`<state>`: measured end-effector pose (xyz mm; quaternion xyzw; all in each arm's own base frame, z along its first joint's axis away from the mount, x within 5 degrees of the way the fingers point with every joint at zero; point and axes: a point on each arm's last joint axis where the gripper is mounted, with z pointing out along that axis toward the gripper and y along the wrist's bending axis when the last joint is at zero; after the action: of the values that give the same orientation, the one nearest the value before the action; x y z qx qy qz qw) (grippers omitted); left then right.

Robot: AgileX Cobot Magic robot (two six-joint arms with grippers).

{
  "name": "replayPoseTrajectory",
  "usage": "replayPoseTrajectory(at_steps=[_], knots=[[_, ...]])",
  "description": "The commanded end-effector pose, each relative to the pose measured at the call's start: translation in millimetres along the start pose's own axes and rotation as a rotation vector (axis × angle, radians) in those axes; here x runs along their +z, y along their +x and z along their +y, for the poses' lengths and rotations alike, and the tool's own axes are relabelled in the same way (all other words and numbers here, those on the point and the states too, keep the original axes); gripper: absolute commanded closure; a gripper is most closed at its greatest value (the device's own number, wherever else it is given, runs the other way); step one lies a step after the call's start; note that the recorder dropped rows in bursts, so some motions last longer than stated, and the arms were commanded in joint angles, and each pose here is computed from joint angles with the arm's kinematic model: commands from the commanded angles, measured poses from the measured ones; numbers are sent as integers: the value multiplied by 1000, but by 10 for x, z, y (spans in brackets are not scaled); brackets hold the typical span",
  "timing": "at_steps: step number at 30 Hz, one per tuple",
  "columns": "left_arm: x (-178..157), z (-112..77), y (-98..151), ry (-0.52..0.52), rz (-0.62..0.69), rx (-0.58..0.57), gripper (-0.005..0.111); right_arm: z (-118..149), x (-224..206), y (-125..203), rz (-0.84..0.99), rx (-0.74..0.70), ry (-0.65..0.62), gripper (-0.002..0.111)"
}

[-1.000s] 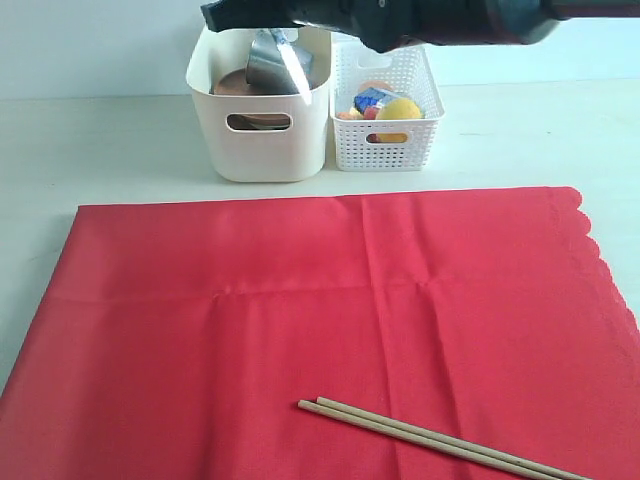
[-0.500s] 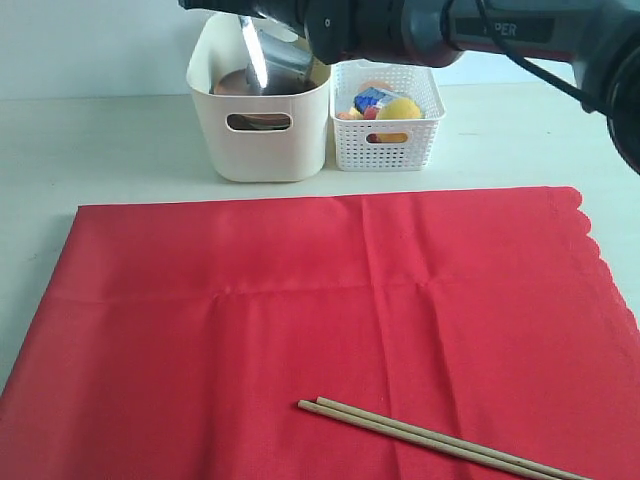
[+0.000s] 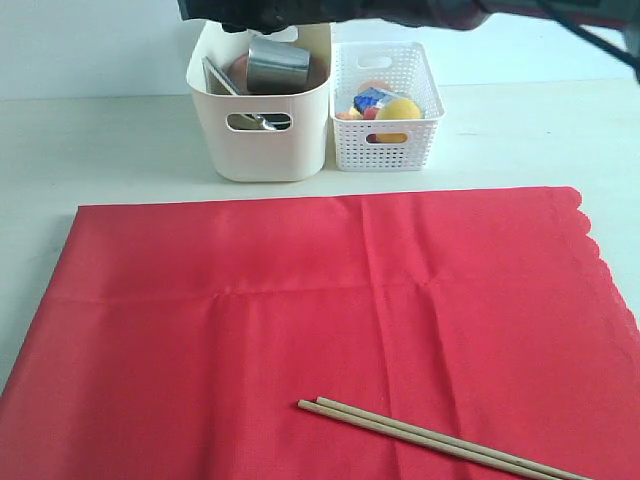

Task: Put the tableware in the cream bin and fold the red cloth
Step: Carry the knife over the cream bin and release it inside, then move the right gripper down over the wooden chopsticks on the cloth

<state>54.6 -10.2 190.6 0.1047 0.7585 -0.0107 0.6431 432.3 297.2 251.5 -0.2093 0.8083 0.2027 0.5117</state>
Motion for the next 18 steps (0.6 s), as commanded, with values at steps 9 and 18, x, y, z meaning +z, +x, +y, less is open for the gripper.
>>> replayPoseTrajectory(at_steps=[9, 18], knots=[[-2, 0, 6, -2, -5, 0, 105, -13, -1034, 112, 444, -258, 9, 108], [-2, 0, 6, -2, -5, 0, 105, 17, -1767, 848, 642, -162, -68, 108]])
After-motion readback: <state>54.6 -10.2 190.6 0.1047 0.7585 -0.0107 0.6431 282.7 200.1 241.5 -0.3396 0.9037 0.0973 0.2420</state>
